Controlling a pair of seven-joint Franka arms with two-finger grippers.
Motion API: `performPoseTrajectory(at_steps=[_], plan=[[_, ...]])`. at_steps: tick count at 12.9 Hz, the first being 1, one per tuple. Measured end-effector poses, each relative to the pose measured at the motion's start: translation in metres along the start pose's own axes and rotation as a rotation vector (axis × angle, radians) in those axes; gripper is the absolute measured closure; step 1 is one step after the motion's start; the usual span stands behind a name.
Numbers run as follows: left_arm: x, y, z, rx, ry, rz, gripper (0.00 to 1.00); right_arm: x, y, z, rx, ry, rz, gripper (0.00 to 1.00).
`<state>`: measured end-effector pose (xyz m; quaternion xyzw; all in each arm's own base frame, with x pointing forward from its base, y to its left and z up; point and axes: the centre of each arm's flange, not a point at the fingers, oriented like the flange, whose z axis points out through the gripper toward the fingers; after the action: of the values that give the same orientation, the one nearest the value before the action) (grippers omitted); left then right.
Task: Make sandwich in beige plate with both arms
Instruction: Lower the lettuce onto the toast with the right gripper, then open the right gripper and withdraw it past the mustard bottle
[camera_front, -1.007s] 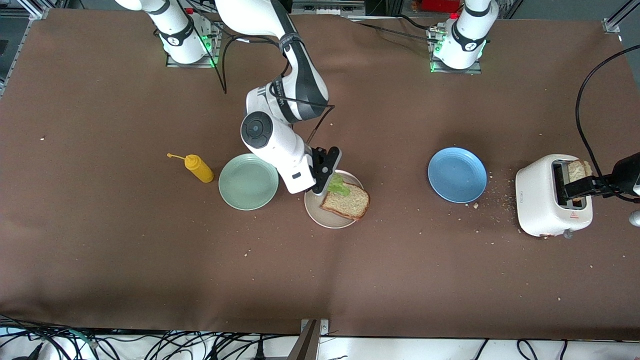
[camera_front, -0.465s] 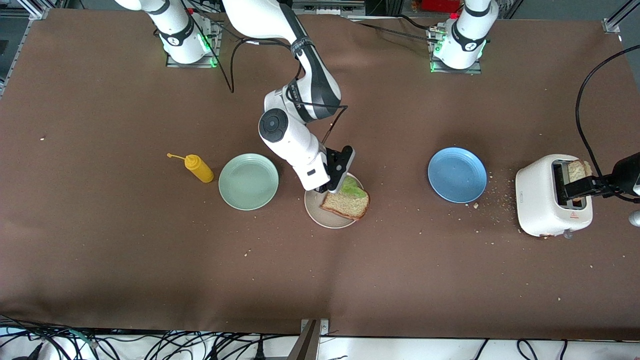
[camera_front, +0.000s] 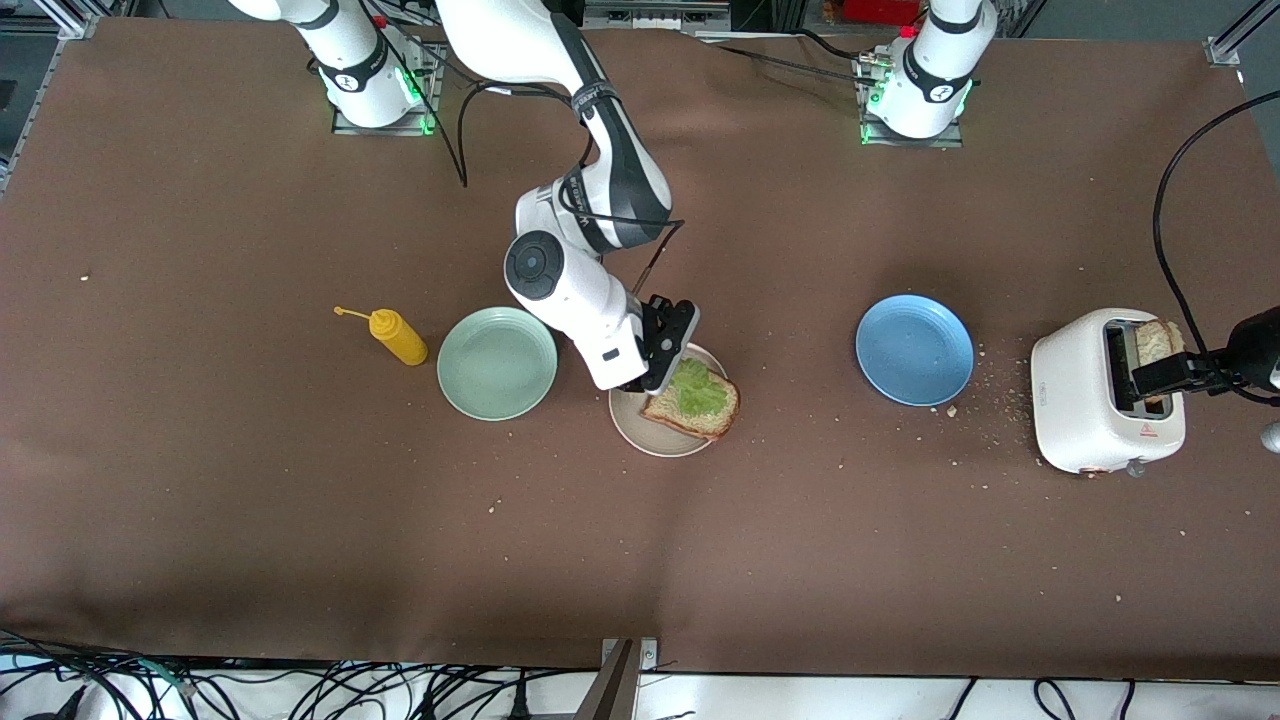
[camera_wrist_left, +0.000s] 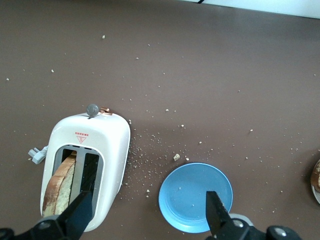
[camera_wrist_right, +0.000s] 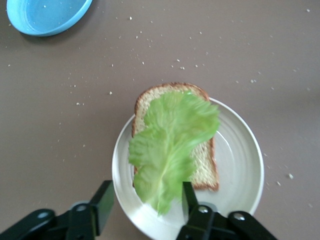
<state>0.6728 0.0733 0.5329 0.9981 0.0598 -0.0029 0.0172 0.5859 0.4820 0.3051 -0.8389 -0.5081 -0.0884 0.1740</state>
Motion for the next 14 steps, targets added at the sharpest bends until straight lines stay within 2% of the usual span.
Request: performPoseTrajectory(at_steps=[2, 3, 6, 9, 12, 14], plan=[[0.0, -0.002, 0.002, 0.0, -0.004, -0.003, 0.0, -0.007, 0.014, -0.039, 0.041, -0.036, 0.019, 0.06], [0.001, -0.003, 0.003, 0.0, -0.007, -0.004, 0.0, -0.012, 0.019, -0.061, 0.061, -0.057, 0.029, 0.01], [0.002, -0.008, 0.008, 0.0, -0.015, -0.013, 0.0, -0.04, 0.04, -0.128, 0.114, -0.145, 0.084, 0.01], [0.001, -0.01, 0.017, 0.001, -0.037, -0.042, 0.0, -0.073, 0.062, -0.183, 0.128, -0.21, 0.159, 0.01], [-0.001, -0.01, 0.022, 0.001, -0.067, -0.059, 0.0, -0.092, 0.08, -0.2, 0.131, -0.224, 0.204, 0.01], [-0.01, -0.018, 0.027, 0.001, -0.146, -0.072, 0.0, -0.097, 0.084, -0.194, 0.142, -0.238, 0.229, 0.01]])
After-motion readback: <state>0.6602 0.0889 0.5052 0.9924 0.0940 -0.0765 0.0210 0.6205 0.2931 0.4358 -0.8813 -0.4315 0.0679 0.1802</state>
